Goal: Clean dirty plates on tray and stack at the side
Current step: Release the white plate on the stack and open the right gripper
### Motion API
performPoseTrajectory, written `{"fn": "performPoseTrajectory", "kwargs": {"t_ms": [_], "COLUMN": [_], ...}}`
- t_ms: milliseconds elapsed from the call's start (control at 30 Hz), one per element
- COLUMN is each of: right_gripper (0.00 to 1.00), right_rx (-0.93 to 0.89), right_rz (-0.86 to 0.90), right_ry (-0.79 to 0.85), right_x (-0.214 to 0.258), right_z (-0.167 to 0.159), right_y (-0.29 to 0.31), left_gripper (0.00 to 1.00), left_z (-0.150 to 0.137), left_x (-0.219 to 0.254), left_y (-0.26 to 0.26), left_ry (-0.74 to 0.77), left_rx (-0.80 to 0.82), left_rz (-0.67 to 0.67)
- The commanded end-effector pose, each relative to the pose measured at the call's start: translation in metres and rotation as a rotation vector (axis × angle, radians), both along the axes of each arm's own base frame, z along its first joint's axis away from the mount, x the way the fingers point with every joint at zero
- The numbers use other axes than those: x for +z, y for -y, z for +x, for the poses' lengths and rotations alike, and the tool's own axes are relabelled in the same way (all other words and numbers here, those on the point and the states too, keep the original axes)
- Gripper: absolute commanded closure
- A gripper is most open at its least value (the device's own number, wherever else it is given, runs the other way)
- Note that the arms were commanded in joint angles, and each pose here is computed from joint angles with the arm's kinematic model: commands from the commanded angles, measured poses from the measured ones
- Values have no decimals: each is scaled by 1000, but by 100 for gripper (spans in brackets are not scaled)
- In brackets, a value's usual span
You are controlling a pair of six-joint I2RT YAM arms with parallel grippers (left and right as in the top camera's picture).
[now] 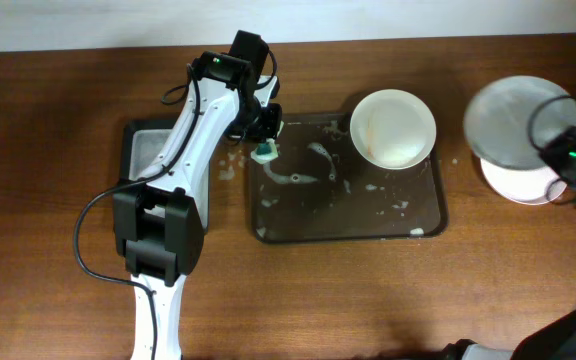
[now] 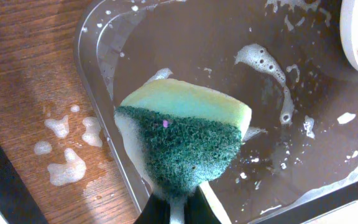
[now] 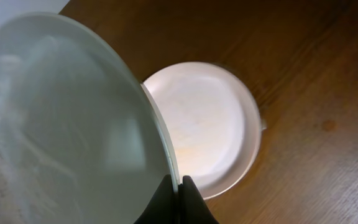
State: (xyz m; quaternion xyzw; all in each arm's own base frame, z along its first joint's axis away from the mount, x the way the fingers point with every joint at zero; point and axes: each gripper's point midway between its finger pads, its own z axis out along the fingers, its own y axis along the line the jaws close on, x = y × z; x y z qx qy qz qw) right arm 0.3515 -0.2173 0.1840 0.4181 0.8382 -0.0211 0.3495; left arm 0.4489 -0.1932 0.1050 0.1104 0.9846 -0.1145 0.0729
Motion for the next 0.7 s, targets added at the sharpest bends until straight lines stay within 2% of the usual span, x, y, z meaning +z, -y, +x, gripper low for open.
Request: {"fn": "performPoseTrajectory", "kwargs": {"t_ms": [0,167,300,600,633,667], "right_gripper": [96,96,96,96,95,90], "right_rx": [-20,-96,-109,-152,-161,-164], "right_rz": [84,91,88,70,65,64], "right_ry": [21,-111,-140,-223,-227,-226], "right_x": [-19,-75,-102,-143,-143,-143], "right_z": [6,1,7,3,1,0], "right_y": [20,44,54,67,70,71], "left_gripper": [99,99,99,99,99,99], "left_z": [3,3,3,3,3,3], "left_x": [6,6,6,6,6,6], "left_y": [-1,-1,0,0,0,0], "left_ry": [15,16,14,14,14,14], "left_rx": [11,11,11,11,11,11], "left_rz": [-3,-3,-3,-3,-3,-3]}}
